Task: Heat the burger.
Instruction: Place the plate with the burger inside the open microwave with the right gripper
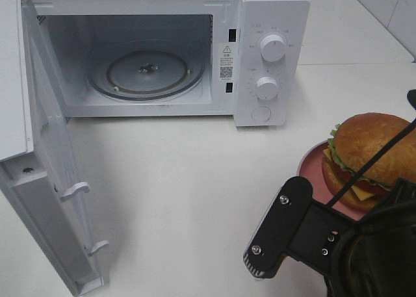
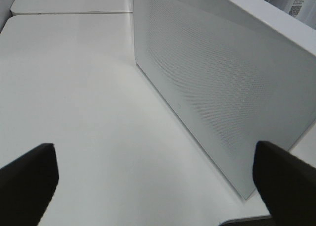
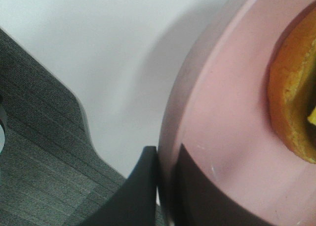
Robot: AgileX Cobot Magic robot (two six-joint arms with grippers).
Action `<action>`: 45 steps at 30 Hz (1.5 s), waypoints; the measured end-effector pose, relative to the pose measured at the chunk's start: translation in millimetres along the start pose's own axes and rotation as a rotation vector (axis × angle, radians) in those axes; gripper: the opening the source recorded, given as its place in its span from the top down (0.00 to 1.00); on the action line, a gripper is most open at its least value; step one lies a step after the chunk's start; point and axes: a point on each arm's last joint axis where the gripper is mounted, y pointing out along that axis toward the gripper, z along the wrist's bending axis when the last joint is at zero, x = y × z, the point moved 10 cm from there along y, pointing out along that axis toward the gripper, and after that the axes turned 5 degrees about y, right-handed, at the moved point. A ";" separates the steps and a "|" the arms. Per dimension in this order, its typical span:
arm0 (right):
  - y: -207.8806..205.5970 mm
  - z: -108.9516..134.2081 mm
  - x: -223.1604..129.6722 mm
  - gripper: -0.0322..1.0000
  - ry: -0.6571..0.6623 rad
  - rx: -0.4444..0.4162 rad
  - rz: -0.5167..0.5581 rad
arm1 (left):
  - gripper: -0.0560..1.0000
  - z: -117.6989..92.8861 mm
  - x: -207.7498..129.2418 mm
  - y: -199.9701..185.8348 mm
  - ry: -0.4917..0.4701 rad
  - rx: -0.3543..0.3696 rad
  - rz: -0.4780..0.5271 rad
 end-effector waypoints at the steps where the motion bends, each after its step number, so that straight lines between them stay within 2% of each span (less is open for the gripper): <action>1: 0.0 0.0 0.0 0.93 0.000 0.000 0.000 | 0.00 0.0 0.0 0.0 0.000 0.000 0.000; 9: -0.1 -4.1 5.2 0.93 -0.089 -0.023 -0.026 | 0.00 0.0 0.0 0.0 0.000 0.000 0.000; 16: -1.0 3.2 20.0 0.93 -0.227 0.005 -0.107 | 0.00 0.0 0.0 0.0 0.000 0.000 0.000; 19: -1.3 4.4 22.4 0.93 -0.241 0.009 -0.120 | 0.00 0.0 0.0 0.0 0.000 0.000 0.000; 26: -4.0 12.3 37.7 0.93 -0.393 0.025 -0.209 | 0.00 0.0 0.0 0.0 0.000 0.000 0.000; 29: -4.4 13.8 39.1 0.93 -0.416 0.029 -0.219 | 0.00 0.0 0.0 0.0 0.000 0.000 0.000; 33: -6.9 17.9 48.1 0.92 -0.547 0.023 -0.275 | 0.00 0.0 0.0 0.0 0.000 0.000 0.000; 45: -10.7 24.4 59.1 0.92 -0.666 0.019 -0.349 | 0.00 0.0 0.0 0.0 0.000 0.000 0.000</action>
